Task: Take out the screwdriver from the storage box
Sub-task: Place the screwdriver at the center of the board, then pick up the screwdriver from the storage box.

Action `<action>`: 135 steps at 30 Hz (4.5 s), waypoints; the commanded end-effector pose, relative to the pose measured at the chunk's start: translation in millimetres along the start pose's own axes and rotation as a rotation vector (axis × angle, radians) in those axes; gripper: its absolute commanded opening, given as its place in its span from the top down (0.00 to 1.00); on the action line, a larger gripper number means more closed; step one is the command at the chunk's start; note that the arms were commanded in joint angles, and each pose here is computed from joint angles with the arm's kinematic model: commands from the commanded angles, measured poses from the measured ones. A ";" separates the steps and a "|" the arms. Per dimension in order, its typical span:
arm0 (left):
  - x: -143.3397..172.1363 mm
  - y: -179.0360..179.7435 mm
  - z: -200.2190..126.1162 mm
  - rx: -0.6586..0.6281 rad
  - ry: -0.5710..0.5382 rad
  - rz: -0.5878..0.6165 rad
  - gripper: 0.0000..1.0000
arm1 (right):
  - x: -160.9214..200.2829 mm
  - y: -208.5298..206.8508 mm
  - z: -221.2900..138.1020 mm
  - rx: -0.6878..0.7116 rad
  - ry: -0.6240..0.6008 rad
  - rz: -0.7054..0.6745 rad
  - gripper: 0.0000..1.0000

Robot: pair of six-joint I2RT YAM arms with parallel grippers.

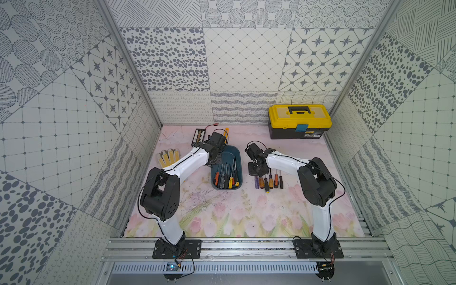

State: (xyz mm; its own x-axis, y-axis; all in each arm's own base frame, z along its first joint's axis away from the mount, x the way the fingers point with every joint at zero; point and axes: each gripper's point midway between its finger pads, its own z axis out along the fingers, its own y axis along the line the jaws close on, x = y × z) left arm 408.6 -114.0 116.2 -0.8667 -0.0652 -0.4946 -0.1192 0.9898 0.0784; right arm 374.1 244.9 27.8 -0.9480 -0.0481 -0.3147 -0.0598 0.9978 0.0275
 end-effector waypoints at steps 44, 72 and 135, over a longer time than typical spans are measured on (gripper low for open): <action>-8.1 -7.6 -2.0 0.047 -0.023 -0.031 1.00 | -33.2 104.2 -139.8 -0.520 -0.257 -0.111 0.46; -7.3 -5.9 0.1 0.035 -0.021 -0.033 1.00 | 57.8 155.5 -67.6 -0.484 0.065 -0.183 0.46; -4.4 -6.2 4.6 0.029 -0.008 -0.035 1.00 | 23.8 145.4 -102.3 -0.472 -0.167 -0.190 1.00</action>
State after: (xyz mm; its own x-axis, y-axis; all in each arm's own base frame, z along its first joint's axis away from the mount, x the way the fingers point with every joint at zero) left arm 410.1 -117.5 111.2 -0.8689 -0.0957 -0.4856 -0.1338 0.9900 0.0442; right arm 303.8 379.9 101.3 -0.8825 -0.1903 -0.4301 -0.3617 0.8592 0.3618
